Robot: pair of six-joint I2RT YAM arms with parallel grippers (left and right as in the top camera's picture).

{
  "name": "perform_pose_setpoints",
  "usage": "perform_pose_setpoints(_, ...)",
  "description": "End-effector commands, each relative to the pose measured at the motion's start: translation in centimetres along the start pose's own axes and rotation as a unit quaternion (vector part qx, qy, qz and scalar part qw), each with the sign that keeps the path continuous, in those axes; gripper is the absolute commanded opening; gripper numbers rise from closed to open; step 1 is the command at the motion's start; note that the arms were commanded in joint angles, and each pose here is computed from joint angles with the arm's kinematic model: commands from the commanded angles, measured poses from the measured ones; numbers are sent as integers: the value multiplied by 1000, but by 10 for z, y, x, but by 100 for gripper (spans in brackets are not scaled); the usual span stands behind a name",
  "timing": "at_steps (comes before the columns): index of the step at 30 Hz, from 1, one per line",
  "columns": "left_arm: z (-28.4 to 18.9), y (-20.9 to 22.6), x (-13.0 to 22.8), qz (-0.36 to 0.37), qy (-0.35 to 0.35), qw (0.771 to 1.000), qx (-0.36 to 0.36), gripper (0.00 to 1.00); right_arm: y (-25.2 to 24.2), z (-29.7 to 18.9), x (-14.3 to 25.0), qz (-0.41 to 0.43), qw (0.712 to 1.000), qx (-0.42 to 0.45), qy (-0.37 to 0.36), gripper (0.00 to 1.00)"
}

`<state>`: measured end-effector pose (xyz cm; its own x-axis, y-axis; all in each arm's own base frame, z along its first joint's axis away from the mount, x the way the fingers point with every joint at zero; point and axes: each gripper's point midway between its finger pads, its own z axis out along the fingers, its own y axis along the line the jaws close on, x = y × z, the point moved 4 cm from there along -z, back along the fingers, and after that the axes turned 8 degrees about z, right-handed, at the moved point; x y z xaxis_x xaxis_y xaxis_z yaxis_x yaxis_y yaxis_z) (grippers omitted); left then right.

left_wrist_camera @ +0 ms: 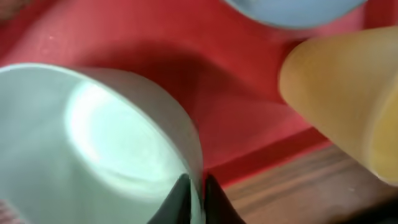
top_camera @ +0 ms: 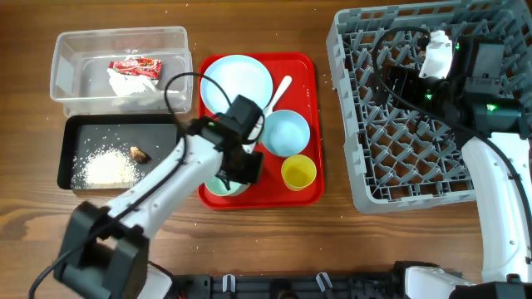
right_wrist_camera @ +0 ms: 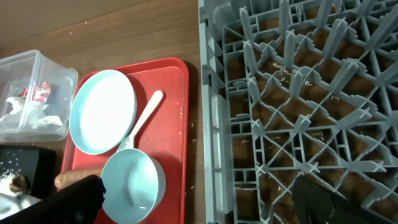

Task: Sort waste into correct bins and load items into the dishwasher rack
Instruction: 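Grasp the carrot with the left gripper and place it on the black tray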

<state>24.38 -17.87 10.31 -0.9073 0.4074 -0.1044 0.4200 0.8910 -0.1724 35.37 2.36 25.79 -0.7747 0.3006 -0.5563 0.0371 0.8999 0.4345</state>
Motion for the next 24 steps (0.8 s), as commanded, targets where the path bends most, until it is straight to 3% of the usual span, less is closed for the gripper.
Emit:
perform_pose_setpoints(1, 25, -6, 2, 12, 28, 999, -35, 28, 3, -2, -4, -1, 1000, 0, -3, 100)
perform_pose_setpoints(2, 28, -3, 0, -1, 25, 999, -43, 51, 3, -2, -4, -1, 1000, 0, -3, 100)
perform_pose_setpoints(3, 26, 1, -5, -19, 15, 999, -49, 60, 3, -2, -4, -2, 1000, 0, -3, 100)
perform_pose_setpoints(7, -54, 20, -60, -68, -84, 993, -40, 70, 3, -2, -4, -1, 1000, 0, -2, 100)
perform_pose_setpoints(9, -77, 51, -84, -138, -146, 978, -57, 81, 3, -2, -4, -1, 1000, 0, -2, 100)
perform_pose_setpoints(11, -69, 79, -91, -171, -149, 971, -74, 80, 3, -2, -4, -1, 1000, 0, -2, 100)
perform_pose_setpoints(14, -27, 97, -98, -54, -98, 989, -95, 73, 3, -2, -4, -1, 1000, 0, -2, 100)
perform_pose_setpoints(18, 15, 105, -98, 66, -44, 992, -100, 68, 2, -2, -4, -2, 1000, 0, -2, 100)
perform_pose_setpoints(24, 27, 104, -91, 101, -14, 991, -87, 59, 2, -1, -3, -1, 1000, 1, -1, 100)
